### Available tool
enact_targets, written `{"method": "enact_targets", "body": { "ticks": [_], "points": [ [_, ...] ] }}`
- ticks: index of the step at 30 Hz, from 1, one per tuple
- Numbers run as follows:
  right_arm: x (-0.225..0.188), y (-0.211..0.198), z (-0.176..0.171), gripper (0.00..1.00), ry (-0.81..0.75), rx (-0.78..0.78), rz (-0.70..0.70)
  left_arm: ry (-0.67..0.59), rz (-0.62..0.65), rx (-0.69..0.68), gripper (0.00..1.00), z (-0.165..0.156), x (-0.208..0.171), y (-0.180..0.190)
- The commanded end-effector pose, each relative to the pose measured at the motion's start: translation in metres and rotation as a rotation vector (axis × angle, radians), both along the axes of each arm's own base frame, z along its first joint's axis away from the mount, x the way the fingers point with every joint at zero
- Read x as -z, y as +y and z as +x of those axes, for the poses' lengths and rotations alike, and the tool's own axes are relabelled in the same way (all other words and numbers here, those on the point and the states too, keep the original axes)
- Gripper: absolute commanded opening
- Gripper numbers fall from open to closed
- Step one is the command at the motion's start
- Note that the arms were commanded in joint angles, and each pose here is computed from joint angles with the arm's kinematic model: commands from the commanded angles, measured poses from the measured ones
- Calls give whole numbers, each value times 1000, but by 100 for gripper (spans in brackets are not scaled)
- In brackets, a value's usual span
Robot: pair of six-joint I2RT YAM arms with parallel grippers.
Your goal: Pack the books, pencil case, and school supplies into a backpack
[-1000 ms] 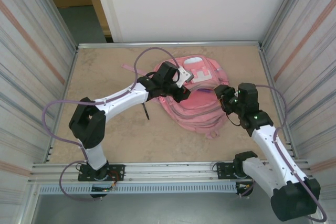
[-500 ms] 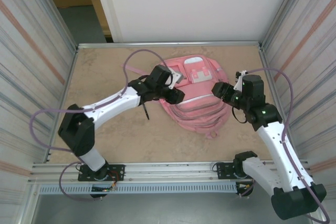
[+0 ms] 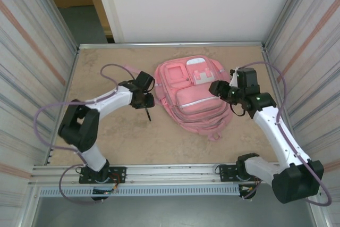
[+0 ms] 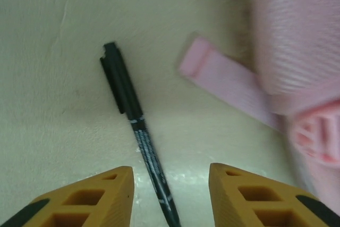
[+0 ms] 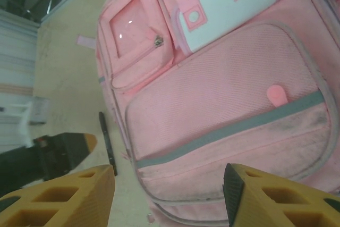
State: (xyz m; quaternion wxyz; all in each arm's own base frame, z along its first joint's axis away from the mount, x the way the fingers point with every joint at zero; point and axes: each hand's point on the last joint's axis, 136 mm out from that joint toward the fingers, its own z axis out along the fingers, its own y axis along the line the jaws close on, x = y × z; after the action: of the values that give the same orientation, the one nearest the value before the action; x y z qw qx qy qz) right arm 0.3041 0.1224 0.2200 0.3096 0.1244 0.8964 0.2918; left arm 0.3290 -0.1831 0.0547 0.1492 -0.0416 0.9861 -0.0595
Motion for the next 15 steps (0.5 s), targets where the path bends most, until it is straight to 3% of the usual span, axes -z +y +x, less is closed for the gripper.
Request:
{"method": "enact_targets", "body": {
  "ticks": [1, 6, 15],
  "points": [
    [-21, 9, 7, 56, -47, -26, 38, 113, 71, -111, 39, -6, 15, 11],
    [-21, 13, 5, 56, -45, -30, 42, 172, 93, -127, 31, -5, 43, 8],
    [-18, 24, 6, 56, -33, -37, 65, 175, 75, -143, 8, -30, 49, 17]
  ]
}}
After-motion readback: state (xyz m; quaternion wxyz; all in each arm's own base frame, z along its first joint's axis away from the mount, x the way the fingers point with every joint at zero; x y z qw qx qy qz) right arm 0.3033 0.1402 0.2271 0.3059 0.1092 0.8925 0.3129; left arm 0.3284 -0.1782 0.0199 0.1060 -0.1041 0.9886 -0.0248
